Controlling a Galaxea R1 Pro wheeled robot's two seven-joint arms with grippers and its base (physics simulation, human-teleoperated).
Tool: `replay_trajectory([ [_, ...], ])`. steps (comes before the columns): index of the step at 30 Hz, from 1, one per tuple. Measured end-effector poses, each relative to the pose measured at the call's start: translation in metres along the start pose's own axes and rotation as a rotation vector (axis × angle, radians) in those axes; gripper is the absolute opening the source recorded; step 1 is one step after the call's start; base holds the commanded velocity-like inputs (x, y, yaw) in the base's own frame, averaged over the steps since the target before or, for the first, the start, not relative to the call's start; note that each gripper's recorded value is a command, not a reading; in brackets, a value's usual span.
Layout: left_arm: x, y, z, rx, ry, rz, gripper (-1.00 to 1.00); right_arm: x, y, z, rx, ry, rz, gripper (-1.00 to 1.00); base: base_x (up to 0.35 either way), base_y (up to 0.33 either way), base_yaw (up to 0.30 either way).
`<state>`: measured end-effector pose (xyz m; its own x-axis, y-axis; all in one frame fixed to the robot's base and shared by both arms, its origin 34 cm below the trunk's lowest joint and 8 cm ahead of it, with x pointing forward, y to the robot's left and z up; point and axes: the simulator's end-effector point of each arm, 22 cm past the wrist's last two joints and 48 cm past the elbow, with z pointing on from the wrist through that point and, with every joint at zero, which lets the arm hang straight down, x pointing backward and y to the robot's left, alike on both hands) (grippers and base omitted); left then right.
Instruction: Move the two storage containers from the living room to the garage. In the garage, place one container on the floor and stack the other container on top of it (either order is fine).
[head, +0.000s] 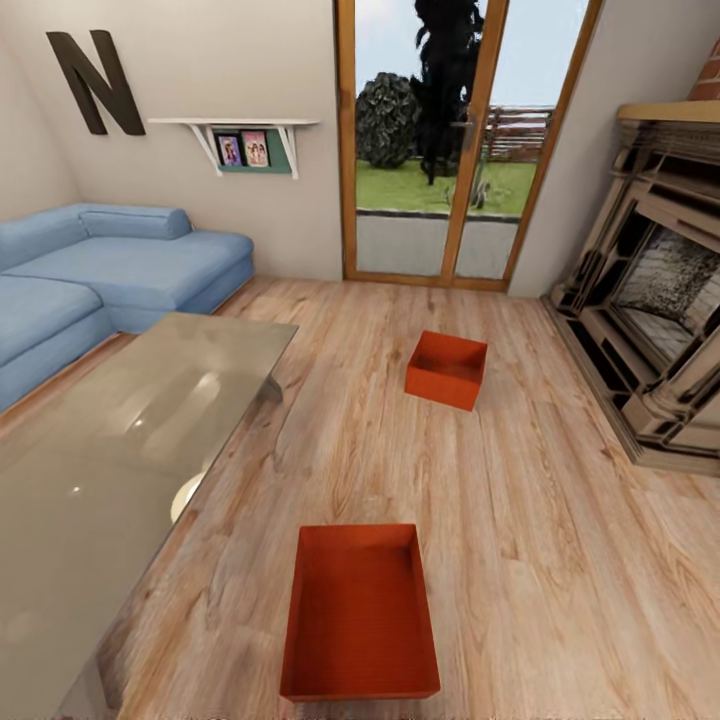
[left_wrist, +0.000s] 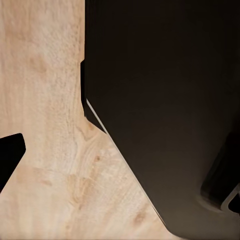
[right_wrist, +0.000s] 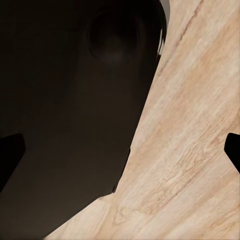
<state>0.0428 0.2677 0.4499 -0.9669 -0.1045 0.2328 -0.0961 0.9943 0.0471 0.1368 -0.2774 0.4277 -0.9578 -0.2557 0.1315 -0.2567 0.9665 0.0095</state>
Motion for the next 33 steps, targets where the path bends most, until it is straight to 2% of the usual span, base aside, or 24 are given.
replay_trajectory([
  [33,0.02,0.002,-0.001,-0.006,0.053,0.001,1.0,0.02,0.005,0.002,-0.013,0.051,-0.002,1.0,0.0,0.0,0.0],
])
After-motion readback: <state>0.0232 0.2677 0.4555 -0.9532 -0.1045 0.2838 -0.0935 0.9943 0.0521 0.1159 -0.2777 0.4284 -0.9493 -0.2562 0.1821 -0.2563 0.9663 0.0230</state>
